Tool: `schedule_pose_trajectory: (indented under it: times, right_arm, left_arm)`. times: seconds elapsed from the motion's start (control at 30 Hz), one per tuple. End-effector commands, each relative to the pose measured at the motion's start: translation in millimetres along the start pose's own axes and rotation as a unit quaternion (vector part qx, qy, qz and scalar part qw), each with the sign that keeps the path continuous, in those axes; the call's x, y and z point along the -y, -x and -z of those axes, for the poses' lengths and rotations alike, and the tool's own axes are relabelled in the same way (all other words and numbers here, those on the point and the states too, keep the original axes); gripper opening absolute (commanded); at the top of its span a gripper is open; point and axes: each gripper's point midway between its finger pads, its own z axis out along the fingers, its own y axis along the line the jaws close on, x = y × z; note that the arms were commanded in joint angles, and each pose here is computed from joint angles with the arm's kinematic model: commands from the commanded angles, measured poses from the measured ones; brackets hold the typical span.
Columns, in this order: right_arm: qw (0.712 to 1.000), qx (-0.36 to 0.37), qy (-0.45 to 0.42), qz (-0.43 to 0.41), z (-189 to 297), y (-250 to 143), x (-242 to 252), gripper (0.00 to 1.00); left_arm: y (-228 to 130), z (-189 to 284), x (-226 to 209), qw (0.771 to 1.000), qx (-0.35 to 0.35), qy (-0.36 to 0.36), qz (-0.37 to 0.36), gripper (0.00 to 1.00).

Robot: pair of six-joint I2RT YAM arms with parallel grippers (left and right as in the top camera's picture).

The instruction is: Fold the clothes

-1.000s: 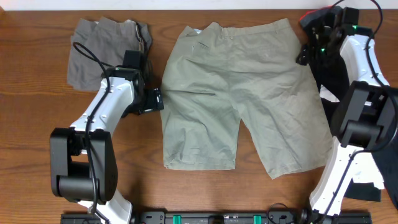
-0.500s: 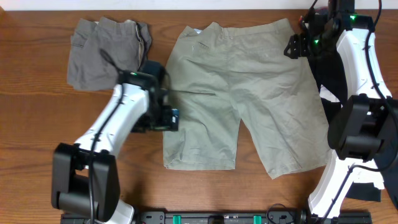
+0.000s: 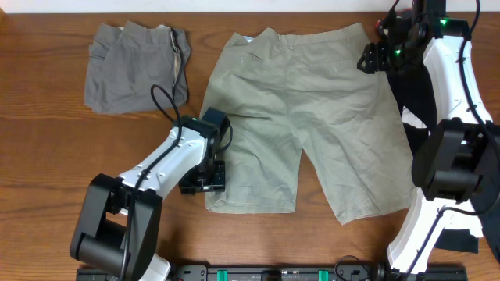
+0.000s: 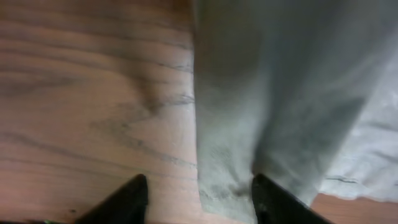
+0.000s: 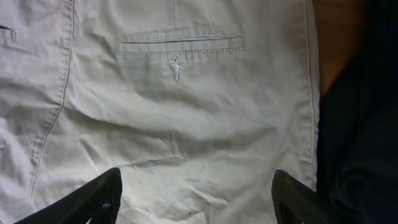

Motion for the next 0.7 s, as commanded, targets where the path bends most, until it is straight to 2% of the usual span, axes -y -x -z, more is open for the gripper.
schedule_pose_trajectory:
  times: [0.0, 0.4, 0.47, 0.57, 0.67]
  right_arm:
    - [1.0, 0.006, 0.004, 0.012, 3.3, 3.3, -5.2, 0.75]
    - [1.0, 0.005, 0.004, 0.012, 3.3, 2.8, -5.2, 0.75]
    - [1.0, 0.005, 0.004, 0.012, 3.3, 2.9, -5.2, 0.75]
    - [1.0, 0.006, 0.004, 0.012, 3.3, 3.1, -5.2, 0.75]
    - [1.0, 0.006, 0.004, 0.012, 3.3, 3.1, -5.2, 0.75]
  left_arm:
    - [8.7, 1.0, -2.8, 1.0, 0.021, 0.01, 0.014, 0.44]
    - [13.7, -13.9, -1.0, 0.999, 0.038, 0.0, 0.019, 0.44]
    - [13.5, -19.0, -1.3, 0.999, 0.041, -0.001, 0.021, 0.35]
    - [14.2, -21.6, -1.5, 0.999, 0.043, -0.002, 0.025, 0.09]
    - [15.7, -21.4, -5.7, 0.998, 0.049, 0.01, 0.025, 0.06]
